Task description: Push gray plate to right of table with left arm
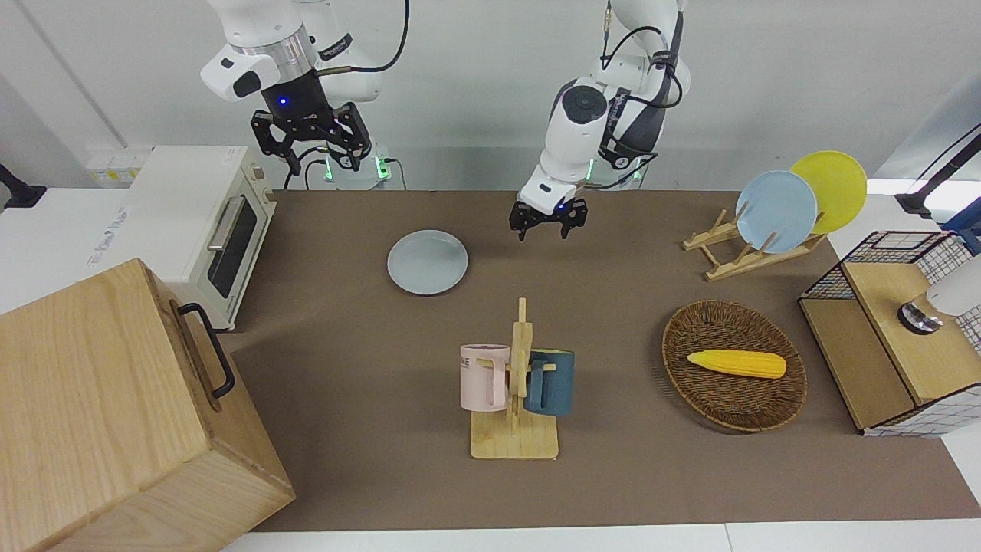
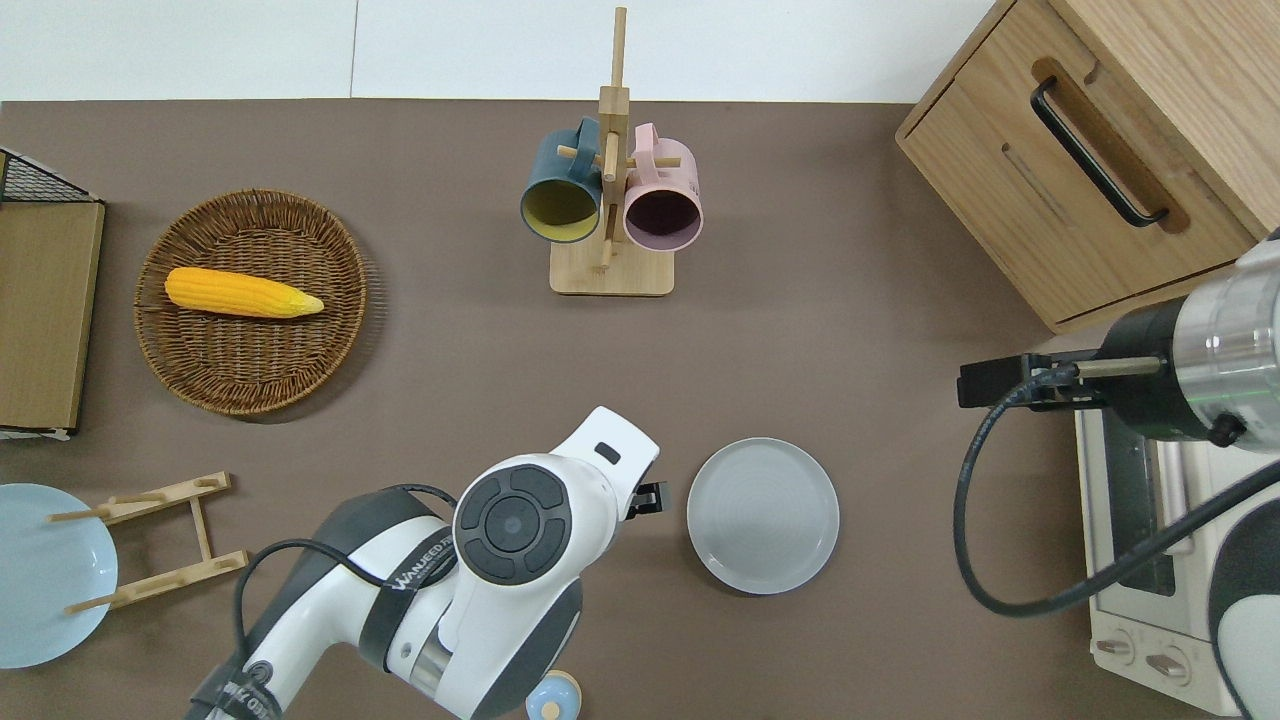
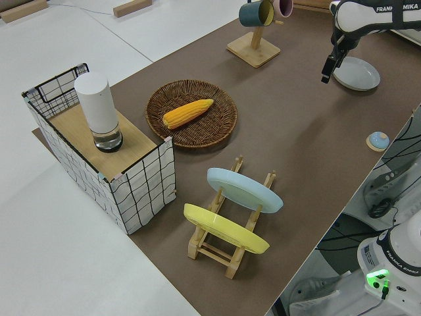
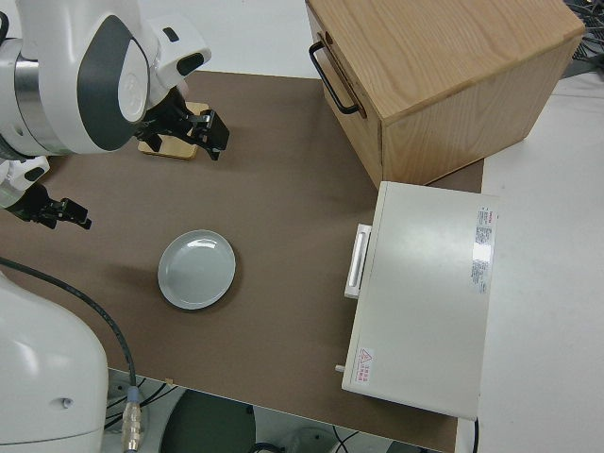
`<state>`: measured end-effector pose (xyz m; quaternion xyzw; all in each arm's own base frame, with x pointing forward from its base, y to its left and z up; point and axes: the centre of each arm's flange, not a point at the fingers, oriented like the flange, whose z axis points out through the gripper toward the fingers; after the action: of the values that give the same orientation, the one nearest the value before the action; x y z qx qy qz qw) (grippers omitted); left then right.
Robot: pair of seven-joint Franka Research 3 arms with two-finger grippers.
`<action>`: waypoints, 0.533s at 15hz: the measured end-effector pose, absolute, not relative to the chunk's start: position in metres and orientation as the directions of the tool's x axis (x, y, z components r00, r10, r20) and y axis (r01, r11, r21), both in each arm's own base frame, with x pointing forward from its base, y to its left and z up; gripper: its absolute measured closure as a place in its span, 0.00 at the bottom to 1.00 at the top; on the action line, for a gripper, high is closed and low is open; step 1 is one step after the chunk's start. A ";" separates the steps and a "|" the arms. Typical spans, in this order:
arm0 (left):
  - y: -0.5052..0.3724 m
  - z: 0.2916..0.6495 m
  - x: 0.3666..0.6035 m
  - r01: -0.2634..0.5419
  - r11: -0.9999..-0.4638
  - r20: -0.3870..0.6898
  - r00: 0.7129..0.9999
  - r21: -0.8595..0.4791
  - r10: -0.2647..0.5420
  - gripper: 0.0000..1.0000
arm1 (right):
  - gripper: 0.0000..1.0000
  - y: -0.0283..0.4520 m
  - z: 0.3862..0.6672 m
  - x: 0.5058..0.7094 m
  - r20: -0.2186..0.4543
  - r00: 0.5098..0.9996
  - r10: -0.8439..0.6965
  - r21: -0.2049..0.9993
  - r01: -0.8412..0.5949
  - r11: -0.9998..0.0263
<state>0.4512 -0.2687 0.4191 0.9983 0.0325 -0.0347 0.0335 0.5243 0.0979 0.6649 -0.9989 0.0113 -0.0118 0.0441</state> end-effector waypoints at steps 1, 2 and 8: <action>-0.256 0.422 0.455 0.068 -0.996 -0.076 0.995 0.060 0.063 0.00 | 0.00 0.098 0.665 0.524 0.023 0.999 -0.024 -0.088 -0.021 -0.996; -0.242 0.426 0.460 0.070 -0.996 -0.079 0.995 0.057 0.065 0.00 | 0.00 0.098 0.665 0.524 0.023 0.999 -0.024 -0.088 -0.021 -0.996; -0.180 0.444 0.476 0.052 -0.997 -0.076 0.996 0.052 0.048 0.00 | 0.00 0.098 0.665 0.524 0.023 0.999 -0.024 -0.088 -0.021 -0.996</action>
<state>0.4758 -0.1797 0.4445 0.9986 0.0251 -0.0373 0.0268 0.5243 0.0979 0.6649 -0.9989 0.0113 -0.0118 0.0441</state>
